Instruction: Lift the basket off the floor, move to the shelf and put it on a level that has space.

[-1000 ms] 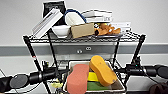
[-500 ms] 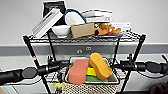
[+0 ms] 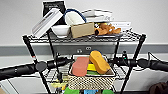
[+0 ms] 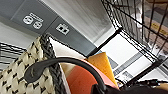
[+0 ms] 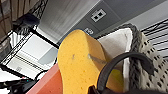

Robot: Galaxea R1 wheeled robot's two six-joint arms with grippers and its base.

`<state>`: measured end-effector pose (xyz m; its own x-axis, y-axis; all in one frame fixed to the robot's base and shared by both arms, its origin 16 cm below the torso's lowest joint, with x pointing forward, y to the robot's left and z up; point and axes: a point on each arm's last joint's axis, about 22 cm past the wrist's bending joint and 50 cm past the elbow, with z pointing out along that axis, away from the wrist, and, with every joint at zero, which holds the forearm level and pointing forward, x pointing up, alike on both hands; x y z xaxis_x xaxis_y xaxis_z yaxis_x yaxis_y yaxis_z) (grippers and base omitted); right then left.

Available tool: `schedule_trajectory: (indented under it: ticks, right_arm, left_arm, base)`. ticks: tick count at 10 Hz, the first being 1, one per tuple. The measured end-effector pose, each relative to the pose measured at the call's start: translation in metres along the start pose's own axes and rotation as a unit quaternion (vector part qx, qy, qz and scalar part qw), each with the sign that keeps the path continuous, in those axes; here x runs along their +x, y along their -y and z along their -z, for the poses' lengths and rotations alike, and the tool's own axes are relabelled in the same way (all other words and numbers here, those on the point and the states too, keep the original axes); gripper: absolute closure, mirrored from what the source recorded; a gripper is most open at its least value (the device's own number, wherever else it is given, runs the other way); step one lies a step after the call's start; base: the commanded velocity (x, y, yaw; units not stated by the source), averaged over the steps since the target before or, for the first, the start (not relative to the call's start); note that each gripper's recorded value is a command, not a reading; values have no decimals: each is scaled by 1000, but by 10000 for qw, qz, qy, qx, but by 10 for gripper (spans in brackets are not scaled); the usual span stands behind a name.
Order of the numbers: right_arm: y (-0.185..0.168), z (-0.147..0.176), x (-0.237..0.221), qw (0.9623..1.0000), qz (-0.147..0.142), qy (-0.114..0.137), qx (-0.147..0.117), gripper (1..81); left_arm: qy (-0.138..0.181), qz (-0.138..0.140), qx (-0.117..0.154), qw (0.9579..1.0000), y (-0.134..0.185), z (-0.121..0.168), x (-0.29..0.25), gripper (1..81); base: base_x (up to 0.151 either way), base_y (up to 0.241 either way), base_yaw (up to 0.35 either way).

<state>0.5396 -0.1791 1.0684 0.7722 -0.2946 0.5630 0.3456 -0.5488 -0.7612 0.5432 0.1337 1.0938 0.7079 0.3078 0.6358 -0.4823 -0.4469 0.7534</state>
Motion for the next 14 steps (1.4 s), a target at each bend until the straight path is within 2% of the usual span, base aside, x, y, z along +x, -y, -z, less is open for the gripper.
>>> schedule_trajectory:
  ticks: [3, 7, 11, 14]
  right_arm:
    - [-10, -27, 29, 9995, 240, -166, -149, 811]
    - [-32, -52, 59, 9968, 526, -201, -565, 811]
    - [-51, -73, 84, 9940, 579, -376, -849, 811]
    - [-58, -84, 94, 9927, 573, -480, -947, 811]
  left_arm:
    - [224, -232, 357, 9988, 36, -19, 9, 811]
    - [502, -630, 757, 9939, 67, -48, 27, 811]
    - [540, -821, 1040, 9897, 84, -81, 50, 811]
    - [582, -902, 1242, 9864, 92, -90, 66, 811]
  base:
    - [0, 0, 0]
    - [0, 0, 0]
    - [0, 0, 0]
    - [0, 0, 0]
